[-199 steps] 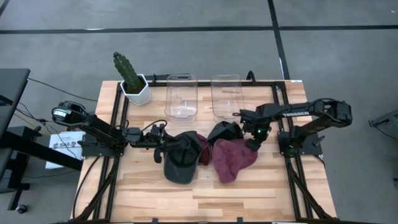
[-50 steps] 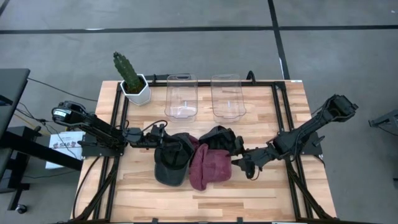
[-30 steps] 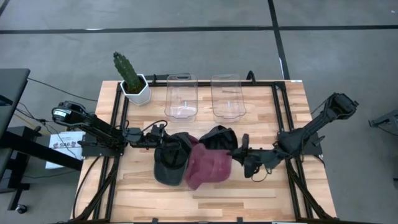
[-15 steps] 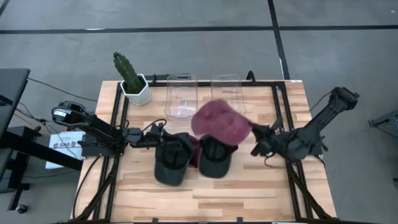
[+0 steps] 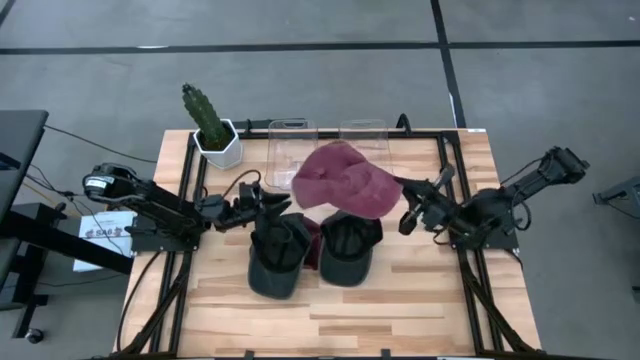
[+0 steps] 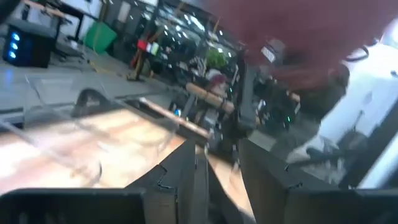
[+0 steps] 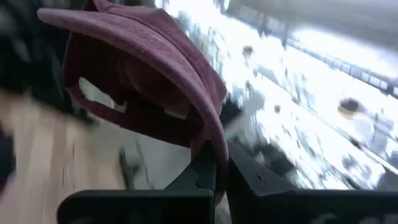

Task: Pick & Place hat
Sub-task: Put the right red cap into the right transparent bin

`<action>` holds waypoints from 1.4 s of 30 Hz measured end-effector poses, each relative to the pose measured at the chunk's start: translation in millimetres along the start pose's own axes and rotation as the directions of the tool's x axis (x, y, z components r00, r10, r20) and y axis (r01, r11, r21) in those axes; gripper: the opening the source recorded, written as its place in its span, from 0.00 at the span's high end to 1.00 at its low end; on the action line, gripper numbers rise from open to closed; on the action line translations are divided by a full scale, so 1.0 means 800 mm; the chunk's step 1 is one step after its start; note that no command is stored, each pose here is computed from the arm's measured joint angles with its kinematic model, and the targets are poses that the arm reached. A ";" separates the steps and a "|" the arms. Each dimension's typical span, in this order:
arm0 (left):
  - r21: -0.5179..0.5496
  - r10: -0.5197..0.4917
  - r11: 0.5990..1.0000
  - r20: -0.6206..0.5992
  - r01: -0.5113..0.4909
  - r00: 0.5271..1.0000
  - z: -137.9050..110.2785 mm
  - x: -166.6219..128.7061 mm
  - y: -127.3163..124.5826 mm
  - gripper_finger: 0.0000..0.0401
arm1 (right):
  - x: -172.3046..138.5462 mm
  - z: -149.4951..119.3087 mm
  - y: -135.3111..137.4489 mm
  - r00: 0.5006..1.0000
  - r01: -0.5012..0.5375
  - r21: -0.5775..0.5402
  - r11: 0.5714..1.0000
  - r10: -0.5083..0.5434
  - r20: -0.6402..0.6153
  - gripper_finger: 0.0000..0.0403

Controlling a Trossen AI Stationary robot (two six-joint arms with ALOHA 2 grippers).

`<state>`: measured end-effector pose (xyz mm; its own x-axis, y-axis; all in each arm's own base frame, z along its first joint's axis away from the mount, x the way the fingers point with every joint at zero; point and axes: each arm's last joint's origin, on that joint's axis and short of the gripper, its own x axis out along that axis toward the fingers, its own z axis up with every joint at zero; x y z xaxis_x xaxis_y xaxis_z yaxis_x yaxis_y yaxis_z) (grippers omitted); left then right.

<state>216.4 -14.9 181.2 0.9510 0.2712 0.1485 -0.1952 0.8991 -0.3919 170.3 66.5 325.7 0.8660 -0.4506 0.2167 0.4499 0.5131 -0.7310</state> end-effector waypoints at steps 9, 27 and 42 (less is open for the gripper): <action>0.036 -0.007 0.999 0.120 0.003 0.993 0.033 0.032 -0.015 0.70 | 0.000 0.018 -0.044 0.881 0.117 0.233 0.965 -0.209 0.425 0.99; 0.105 -0.168 0.983 0.147 0.154 0.975 0.058 0.055 -0.047 0.70 | -0.002 -0.017 -0.124 0.655 0.355 0.533 0.768 -0.612 0.444 0.99; 0.115 -0.155 0.983 0.096 0.144 0.983 0.052 0.056 -0.046 0.70 | -0.040 -0.042 -0.193 0.459 0.680 0.633 0.370 -0.888 0.026 0.99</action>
<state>256.5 -21.3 239.9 0.9424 0.1601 0.2938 -0.0825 0.9621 -0.2598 65.5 -22.9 409.7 0.0032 -0.6435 0.7655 0.8933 0.3459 0.2870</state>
